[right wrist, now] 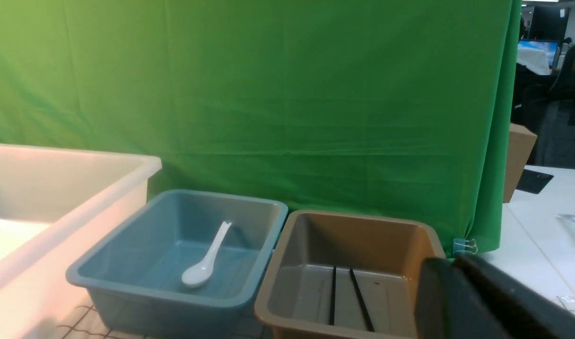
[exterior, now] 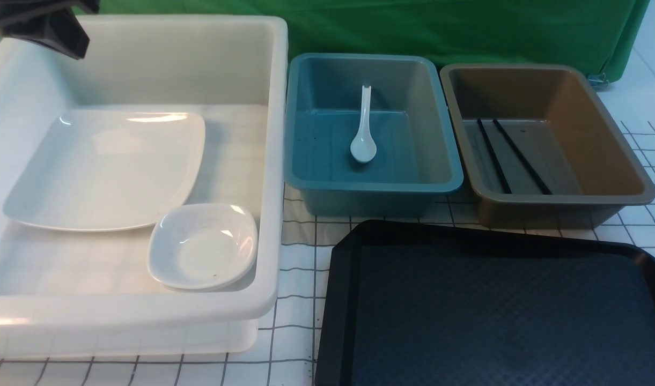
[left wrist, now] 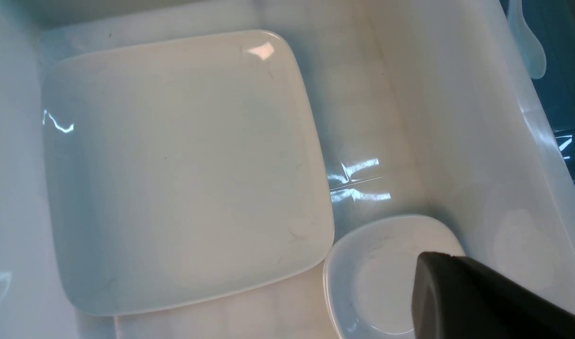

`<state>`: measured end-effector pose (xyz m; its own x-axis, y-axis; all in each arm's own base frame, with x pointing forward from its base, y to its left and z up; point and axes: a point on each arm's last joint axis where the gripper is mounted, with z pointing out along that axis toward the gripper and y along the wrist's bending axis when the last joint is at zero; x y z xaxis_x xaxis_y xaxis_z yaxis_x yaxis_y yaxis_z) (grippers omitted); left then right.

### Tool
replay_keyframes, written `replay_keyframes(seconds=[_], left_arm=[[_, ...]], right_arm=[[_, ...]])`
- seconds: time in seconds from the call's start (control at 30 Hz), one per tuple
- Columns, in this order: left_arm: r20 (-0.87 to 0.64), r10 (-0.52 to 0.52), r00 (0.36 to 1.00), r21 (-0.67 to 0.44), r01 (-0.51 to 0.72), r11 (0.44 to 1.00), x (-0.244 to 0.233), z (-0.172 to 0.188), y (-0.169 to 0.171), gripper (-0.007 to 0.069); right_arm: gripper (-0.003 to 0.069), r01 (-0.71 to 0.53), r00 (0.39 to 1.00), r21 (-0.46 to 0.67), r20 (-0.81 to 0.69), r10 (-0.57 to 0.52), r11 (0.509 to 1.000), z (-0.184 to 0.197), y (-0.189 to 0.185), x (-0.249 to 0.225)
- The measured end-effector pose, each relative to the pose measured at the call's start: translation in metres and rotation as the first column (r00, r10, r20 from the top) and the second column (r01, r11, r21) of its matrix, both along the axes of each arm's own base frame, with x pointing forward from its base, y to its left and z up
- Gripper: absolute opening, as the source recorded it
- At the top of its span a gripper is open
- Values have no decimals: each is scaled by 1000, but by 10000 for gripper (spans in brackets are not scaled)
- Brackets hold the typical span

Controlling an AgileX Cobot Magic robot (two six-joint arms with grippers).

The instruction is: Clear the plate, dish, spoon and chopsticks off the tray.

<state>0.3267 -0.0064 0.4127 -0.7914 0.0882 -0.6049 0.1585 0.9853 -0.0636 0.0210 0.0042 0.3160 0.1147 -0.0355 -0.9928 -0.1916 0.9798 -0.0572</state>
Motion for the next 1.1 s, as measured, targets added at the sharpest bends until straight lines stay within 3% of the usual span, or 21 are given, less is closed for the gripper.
replay_keyframes(seconds=[0.33, 0.53, 0.67, 0.83, 1.1], left_arm=[[0, -2, 1000, 2, 2, 1000, 0, 0, 0, -3], [-36, -28, 999, 8, 28, 1000, -5, -1, -1, -3], [-8, -29, 1000, 10, 29, 1000, -15, 9, -1, -3], [51, -31, 998, 14, 30, 999, -51, 27, -2, -3], [109, -26, 994, 35, 22, 999, -126, 31, -2, -3]], right_arm=[[51, 0, 1000, -1, 1, 0, 1000, -6, 1, 4], [59, 0, 998, -12, -55, 0, 1000, -51, 4, 21], [71, 10, 989, -81, -145, -22, 997, -87, 4, 28], [85, 46, 959, -129, -272, -80, 991, -125, 2, 33], [108, 76, 956, -132, -272, -110, 988, -129, 1, 34]])
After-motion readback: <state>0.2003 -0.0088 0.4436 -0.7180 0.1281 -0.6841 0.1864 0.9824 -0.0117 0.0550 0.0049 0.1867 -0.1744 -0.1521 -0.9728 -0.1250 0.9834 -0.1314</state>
